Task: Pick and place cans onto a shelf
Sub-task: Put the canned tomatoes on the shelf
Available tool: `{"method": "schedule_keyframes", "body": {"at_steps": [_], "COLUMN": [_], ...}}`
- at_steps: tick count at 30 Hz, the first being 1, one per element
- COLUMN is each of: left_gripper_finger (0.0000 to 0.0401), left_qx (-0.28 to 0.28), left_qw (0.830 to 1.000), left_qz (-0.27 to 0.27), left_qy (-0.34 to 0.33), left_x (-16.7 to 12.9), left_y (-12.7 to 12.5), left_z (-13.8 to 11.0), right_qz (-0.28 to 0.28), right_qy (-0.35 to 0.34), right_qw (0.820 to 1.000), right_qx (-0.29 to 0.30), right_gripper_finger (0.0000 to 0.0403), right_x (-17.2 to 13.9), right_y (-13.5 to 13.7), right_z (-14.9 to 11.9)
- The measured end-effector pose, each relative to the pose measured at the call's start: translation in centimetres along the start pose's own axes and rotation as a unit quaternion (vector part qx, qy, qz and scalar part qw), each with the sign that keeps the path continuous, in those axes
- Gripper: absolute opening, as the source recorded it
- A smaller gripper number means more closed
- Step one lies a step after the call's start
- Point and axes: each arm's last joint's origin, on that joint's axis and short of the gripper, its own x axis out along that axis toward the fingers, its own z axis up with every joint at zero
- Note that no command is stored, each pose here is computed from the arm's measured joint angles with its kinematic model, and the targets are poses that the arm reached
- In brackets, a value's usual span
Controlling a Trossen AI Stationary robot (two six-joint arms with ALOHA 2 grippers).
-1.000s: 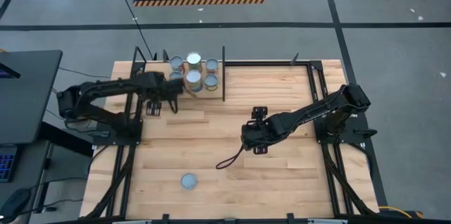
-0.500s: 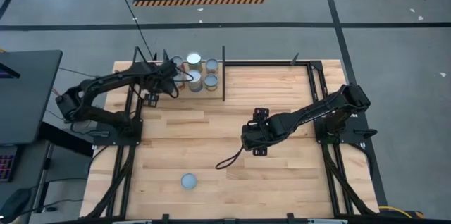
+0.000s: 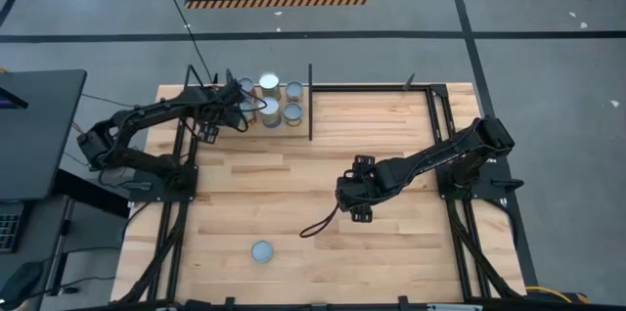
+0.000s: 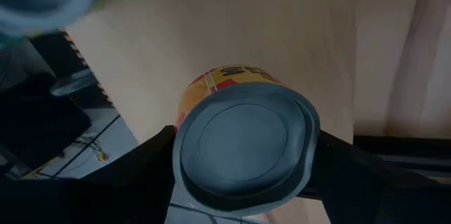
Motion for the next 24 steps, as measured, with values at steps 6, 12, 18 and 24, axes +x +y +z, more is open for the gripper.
{"method": "schedule_keyframes", "body": {"at_steps": [6, 12, 18, 24], "left_gripper_finger": [0.0281, 0.0282, 0.0282, 0.0282], "left_qx": [-0.006, 0.010, 0.006, -0.016], "left_qw": [1.000, 0.999, 0.999, 0.999], "left_qz": [-0.027, -0.021, -0.042, -0.039], "left_qy": [-0.004, -0.032, -0.024, -0.027], "left_x": [0.5, 0.9, 1.6, 2.0], "left_y": [0.2, 1.0, 1.2, 1.4], "left_z": [-0.9, -1.2, -1.8, -1.4], "right_qz": [0.010, 0.010, 0.013, 0.013], "right_qy": [0.003, 0.002, 0.003, 0.003], "right_qw": [1.000, 1.000, 1.000, 1.000], "right_qx": [-0.003, -0.005, -0.003, -0.005], "right_gripper_finger": [0.0374, 0.0374, 0.0374, 0.0374], "right_x": [0.0, 0.0, 0.0, 0.0], "right_y": [0.1, 0.1, 0.1, 0.1], "right_z": [0.0, 0.0, 0.0, 0.0]}}
